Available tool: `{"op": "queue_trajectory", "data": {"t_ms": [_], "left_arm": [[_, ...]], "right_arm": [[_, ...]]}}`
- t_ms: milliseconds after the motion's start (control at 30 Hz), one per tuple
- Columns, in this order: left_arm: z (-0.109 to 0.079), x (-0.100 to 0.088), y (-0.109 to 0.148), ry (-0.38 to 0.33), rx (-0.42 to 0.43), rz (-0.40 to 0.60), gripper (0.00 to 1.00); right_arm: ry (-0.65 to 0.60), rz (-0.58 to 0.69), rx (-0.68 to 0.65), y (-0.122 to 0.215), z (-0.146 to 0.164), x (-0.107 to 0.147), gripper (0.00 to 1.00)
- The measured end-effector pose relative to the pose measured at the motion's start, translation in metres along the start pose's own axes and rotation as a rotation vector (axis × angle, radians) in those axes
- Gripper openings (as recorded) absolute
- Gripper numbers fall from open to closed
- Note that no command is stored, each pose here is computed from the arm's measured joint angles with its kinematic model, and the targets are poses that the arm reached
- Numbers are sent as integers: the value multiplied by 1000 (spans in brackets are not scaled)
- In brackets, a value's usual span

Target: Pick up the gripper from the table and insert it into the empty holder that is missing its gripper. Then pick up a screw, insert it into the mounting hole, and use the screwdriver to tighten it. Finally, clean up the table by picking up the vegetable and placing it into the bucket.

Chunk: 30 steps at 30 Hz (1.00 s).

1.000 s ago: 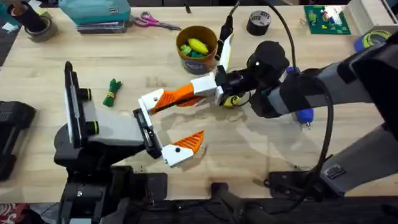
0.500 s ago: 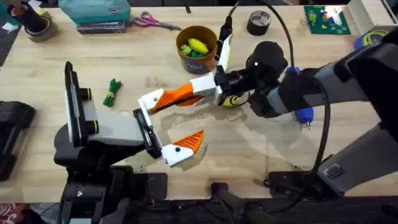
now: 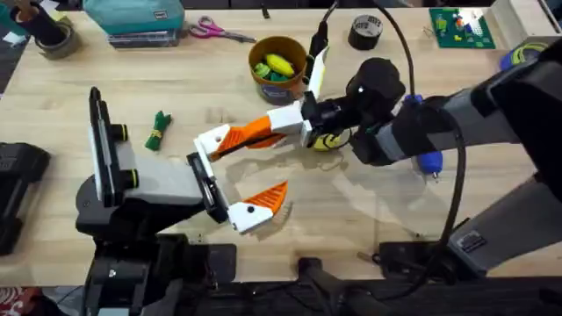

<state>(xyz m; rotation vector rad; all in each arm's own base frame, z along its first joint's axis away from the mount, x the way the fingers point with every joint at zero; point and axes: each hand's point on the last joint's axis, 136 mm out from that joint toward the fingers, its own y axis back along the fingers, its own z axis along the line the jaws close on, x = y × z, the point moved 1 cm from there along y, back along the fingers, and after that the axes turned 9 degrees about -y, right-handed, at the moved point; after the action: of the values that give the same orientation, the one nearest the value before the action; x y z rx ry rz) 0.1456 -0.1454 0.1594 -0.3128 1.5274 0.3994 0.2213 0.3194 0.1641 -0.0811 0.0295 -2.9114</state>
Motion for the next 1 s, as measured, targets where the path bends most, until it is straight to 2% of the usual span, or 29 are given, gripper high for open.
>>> {"op": "queue_trajectory", "data": {"t_ms": [567,600,633,800,867,1000], "left_arm": [[2,0,0,-5,-13,1,986],[2,0,0,-5,-13,1,986],[2,0,0,-5,-11,0,985],[-1,0,0,-4,5,-1,986],[-1,0,0,-4,6,-1,986],[-1,0,0,-3,6,-1,986]], "right_arm": [[1,3,-1,-2,1,-3,27],[-1,4,-1,-2,1,-3,81],[-3,4,-1,-2,1,-3,212],[7,4,-4,-5,3,-3,947],[7,4,-4,-5,3,-3,991],[7,4,-4,-5,3,-3,994]]}}
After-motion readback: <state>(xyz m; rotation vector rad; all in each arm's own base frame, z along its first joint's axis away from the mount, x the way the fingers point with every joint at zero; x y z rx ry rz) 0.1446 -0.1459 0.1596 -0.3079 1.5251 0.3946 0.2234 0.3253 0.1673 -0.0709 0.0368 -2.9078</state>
